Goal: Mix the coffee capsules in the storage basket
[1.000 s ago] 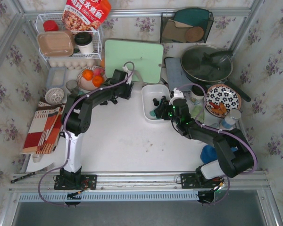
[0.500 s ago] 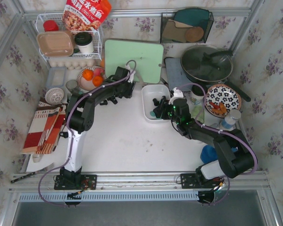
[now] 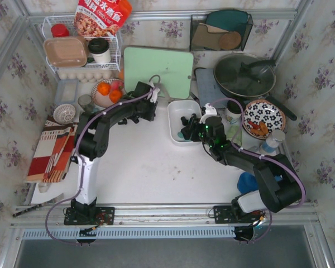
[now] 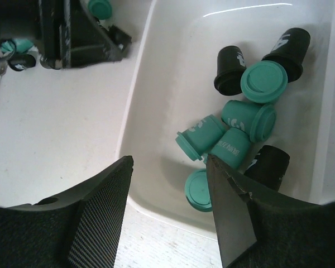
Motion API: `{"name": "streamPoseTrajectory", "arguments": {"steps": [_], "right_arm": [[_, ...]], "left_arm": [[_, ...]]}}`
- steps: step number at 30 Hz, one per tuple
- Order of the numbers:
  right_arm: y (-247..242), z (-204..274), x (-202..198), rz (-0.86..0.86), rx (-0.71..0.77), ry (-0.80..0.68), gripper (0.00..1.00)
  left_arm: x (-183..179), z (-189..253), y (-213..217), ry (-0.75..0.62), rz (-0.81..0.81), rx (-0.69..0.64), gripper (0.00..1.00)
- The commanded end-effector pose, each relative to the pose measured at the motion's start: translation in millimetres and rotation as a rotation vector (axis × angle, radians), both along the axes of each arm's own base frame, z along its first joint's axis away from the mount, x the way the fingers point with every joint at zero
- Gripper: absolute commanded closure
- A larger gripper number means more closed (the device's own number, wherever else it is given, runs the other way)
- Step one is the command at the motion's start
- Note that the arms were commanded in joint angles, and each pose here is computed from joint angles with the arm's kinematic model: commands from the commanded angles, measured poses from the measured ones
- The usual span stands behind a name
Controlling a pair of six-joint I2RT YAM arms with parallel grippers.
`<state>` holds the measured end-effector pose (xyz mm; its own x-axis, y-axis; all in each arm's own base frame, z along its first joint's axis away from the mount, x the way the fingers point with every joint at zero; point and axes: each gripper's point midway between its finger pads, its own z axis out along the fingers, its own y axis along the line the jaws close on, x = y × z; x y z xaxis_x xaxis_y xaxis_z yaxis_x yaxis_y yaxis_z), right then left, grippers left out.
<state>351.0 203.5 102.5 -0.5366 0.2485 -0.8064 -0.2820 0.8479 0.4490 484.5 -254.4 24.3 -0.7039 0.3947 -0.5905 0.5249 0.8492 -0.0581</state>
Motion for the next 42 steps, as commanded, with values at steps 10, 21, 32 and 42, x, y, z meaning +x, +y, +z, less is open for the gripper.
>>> {"name": "streamPoseTrajectory", "arguments": {"steps": [10, 21, 32, 42], "right_arm": [[25, 47, -16, 0.162, 0.122, -0.181, 0.33], [49, 70, -40, 0.335, 0.230, -0.253, 0.24], [39, 85, -58, 0.249, -0.106, -0.686, 0.13], [57, 80, -81, 0.288, -0.367, -1.041, 0.08]], "left_arm": [[-106, 92, -54, -0.277, -0.359, -0.444, 0.72], [-158, 133, -78, -0.487, -0.612, -0.550, 0.73], [-145, 116, -76, 0.031, -0.149, -0.635, 0.79], [-195, 99, -55, 0.158, -0.012, -0.624, 0.78]]}}
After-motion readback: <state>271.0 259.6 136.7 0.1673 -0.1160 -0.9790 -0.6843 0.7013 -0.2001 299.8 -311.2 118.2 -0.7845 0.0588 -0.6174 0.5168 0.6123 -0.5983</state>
